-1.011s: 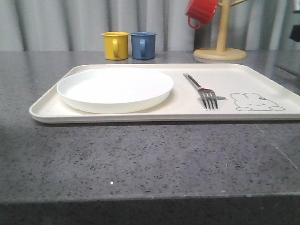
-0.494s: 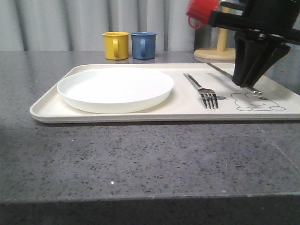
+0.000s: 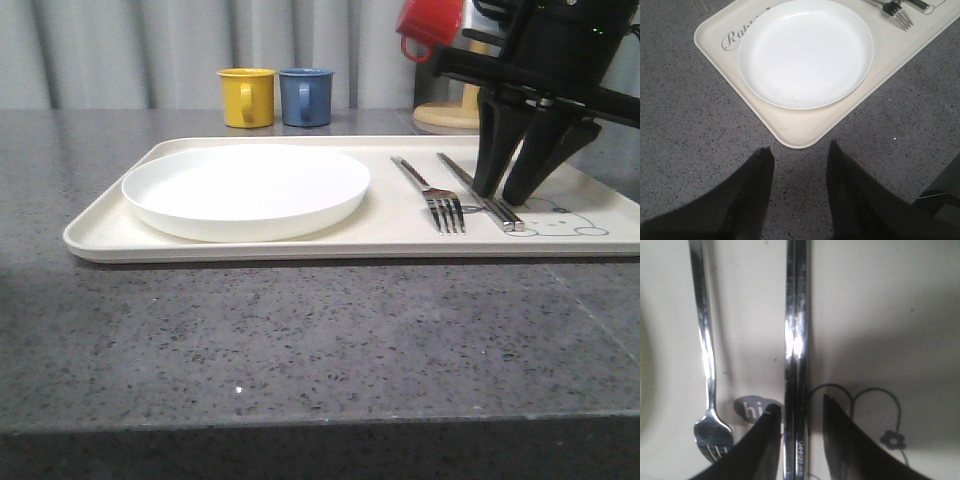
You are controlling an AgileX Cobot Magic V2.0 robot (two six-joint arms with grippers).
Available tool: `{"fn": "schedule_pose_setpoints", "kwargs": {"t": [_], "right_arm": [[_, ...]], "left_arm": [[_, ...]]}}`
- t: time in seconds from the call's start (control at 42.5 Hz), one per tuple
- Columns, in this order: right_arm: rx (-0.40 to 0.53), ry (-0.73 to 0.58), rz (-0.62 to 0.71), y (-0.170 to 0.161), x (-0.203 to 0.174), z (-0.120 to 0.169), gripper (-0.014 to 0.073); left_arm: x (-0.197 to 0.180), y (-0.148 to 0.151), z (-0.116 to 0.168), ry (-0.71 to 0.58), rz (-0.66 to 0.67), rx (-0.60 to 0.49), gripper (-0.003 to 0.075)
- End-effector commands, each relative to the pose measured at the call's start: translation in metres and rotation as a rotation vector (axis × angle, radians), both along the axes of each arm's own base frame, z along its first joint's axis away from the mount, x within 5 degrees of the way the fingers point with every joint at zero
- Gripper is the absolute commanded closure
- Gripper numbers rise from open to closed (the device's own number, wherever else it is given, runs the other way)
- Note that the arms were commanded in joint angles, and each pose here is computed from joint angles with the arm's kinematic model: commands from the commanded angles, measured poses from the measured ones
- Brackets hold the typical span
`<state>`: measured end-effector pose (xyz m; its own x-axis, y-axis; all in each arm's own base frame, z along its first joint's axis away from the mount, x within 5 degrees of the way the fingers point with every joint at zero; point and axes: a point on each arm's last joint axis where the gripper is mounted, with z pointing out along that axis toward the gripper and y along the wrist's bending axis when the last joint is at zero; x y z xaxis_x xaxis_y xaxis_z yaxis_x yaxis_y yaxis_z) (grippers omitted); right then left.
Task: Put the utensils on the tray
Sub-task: 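Release the chopsticks beside the fork and raise the right gripper, then grasp the steel spoon with the right gripper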
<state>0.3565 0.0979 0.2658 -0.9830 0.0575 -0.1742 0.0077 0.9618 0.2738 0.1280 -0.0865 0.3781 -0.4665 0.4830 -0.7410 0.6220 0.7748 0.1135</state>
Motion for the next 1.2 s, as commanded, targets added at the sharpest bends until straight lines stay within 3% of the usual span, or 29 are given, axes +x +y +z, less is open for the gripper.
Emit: {"fn": "schedule_pose_setpoints", "kwargs": {"t": [0.0, 0.165, 0.4, 0.776, 1.175], "right_arm": [[0.015, -0.132, 0.057, -0.001, -0.007, 0.040, 0.0328], [-0.087, -0.284, 0.188, -0.015, -0.026, 0.076, 0.0328], [-0.280, -0.319, 0.084, -0.075, -0.049, 0.105, 0.0328], [-0.360, -0.338, -0.160, -0.161, -0.047, 0.106, 0.0328], [-0.390, -0.186, -0.143, -0.182, -0.020, 0.060, 0.0328]], "left_arm": [[0.000, -0.001, 0.014, -0.064, 0.002, -0.065, 0.0462], [0.000, -0.001, 0.014, -0.064, 0.002, -0.065, 0.0462], [0.000, -0.001, 0.014, -0.064, 0.002, -0.065, 0.0462], [0.000, -0.001, 0.013, -0.063, 0.003, -0.064, 0.0462], [0.000, -0.001, 0.013, -0.063, 0.003, -0.064, 0.0462]]}}
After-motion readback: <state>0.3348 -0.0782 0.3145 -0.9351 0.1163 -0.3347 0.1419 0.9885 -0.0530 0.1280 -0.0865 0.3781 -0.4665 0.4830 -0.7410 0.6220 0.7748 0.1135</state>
